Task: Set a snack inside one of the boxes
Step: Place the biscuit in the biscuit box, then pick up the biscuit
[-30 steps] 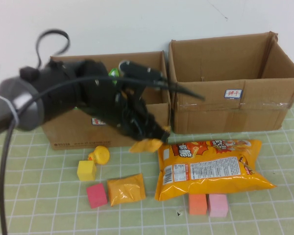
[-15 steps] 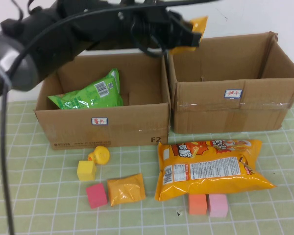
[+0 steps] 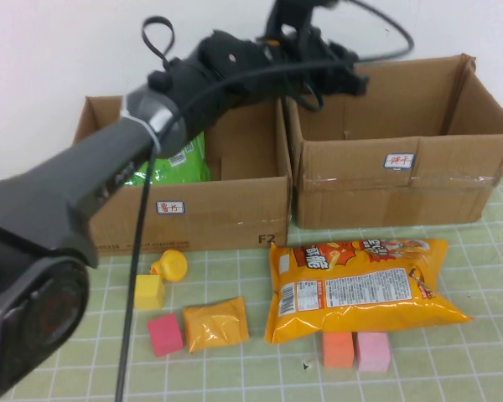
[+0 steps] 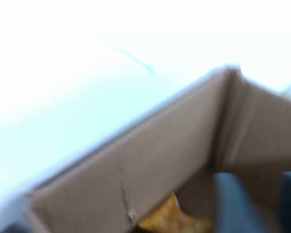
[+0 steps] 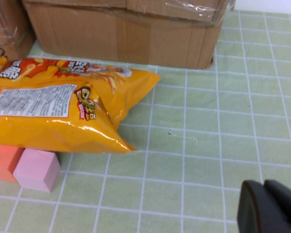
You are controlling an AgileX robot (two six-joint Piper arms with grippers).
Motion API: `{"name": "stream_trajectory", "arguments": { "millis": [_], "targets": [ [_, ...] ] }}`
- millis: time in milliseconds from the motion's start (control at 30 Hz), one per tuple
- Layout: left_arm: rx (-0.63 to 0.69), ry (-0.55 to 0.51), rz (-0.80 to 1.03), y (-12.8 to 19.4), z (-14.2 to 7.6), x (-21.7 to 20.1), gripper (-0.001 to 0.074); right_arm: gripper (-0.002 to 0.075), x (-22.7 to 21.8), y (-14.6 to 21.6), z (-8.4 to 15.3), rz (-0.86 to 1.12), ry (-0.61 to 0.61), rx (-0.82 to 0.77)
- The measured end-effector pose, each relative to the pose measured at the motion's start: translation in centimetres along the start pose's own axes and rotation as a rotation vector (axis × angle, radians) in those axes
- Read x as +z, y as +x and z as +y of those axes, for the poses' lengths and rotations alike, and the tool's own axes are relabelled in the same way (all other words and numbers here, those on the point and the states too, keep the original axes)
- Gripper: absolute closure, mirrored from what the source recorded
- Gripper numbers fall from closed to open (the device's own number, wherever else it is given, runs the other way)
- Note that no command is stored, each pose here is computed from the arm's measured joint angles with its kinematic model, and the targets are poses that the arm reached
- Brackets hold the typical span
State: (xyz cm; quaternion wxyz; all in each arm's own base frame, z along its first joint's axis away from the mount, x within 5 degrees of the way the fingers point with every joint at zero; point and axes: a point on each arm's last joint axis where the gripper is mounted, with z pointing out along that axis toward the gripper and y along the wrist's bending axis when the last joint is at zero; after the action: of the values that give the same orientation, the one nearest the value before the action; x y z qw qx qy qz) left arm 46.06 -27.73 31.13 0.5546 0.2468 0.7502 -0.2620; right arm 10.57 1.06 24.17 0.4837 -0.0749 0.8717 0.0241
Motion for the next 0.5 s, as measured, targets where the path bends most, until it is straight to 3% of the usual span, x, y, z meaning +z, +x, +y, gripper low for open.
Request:
{"name": "stream_trajectory", "arguments": {
  "millis": [133,200,300,433,500],
  "targets": [
    [0.095,0.053,0.075,1.4,-0.3,1.0,0.0258,0.0728,0.0,0.0,0.0,0.000,0.000,0.000],
    [0.147,0.079,0.118,1.5,-0.6,0.7,0.0224,0.0728,0.0,0.0,0.0,0.002,-0.001,0.000],
    [0.253,0.086,0.192,0.5,-0.9,-0.7,0.0328,0.0728,0.0,0.0,0.0,0.002,-0.001,0.000],
    [0.368,0.061,0.308,-1.8,-1.4,-4.1,0.0614,0.0728,0.0,0.0,0.0,0.002,-0.001,0.000],
    [0.406,0.044,0.357,-3.2,-1.7,-6.1,0.0684,0.0728,0.0,0.0,0.0,0.001,-0.002,0.004]
  ]
}}
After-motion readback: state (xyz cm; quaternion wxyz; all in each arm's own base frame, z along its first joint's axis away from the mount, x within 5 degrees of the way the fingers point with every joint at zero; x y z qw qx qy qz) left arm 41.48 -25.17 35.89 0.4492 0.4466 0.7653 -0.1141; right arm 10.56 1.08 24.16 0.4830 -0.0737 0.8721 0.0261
